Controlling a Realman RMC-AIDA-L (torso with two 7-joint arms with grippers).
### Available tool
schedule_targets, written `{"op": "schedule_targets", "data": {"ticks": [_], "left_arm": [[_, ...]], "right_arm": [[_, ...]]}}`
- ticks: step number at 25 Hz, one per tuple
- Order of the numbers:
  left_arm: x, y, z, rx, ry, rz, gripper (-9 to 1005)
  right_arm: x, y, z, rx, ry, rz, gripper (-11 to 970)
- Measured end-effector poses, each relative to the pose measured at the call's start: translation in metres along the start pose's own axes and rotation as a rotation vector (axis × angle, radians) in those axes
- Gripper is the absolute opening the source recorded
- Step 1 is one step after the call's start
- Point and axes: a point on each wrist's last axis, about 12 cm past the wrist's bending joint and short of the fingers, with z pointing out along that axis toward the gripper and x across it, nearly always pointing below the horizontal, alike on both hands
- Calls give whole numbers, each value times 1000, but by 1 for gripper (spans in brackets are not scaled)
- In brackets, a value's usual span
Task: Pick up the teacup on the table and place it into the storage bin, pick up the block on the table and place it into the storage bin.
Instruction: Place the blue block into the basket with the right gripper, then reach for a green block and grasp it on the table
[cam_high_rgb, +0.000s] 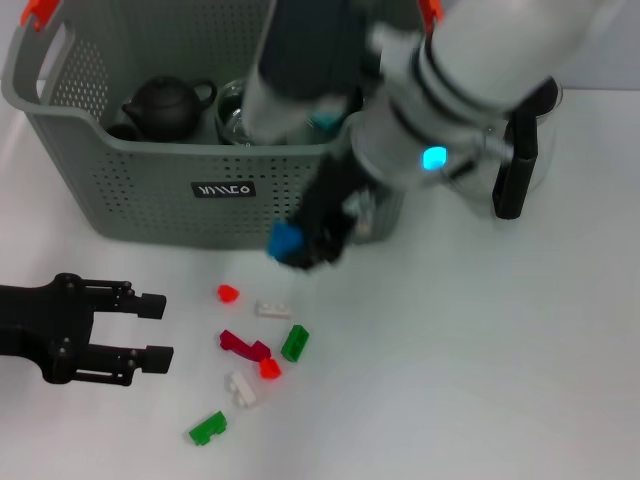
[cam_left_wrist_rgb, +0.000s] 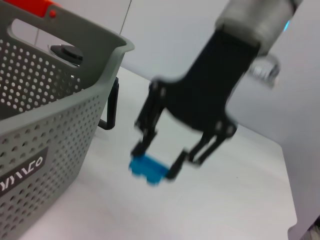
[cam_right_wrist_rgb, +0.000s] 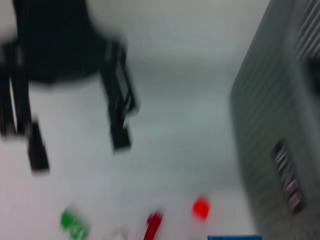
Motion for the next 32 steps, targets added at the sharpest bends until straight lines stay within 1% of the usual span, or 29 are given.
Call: {"op": "schedule_targets", "data": {"ticks": [2, 3, 6, 8, 10, 13, 15, 19, 25, 31, 32], "left_arm": [[0, 0, 0, -1, 1, 2, 738], [-1, 0, 0, -1, 1, 3, 738], [-1, 1, 0, -5, 1, 6, 738], [-1, 1, 0, -9, 2, 3, 738], [-1, 1, 0, -10, 2, 0, 739], [-1, 1, -1, -9, 2, 1, 739], [-1, 2, -3, -10, 3, 0, 739], [-1, 2, -4, -11, 3, 0, 738], [-2, 2, -4, -14, 5, 0, 737], [-2, 3, -4, -15, 6, 2, 737], [-2, 3, -4, -15, 6, 1, 737]], "right_arm": [[-11, -8, -21, 36, -74, 8, 426], [-15, -12, -27, 57, -98, 14, 426], [-23, -33, -47, 166, -177, 48, 426], [-24, -49, -55, 247, -225, 87, 427], [-22, -62, -60, 301, -269, 129, 429], [-17, -79, -66, 334, -305, 188, 430], [-13, -87, -66, 326, -298, 223, 432], [-7, -95, -62, 301, -268, 273, 434], [-3, -98, -61, 298, -261, 294, 438], [-1, -99, -62, 318, -275, 295, 680], [-2, -99, -62, 324, -280, 292, 736]]}}
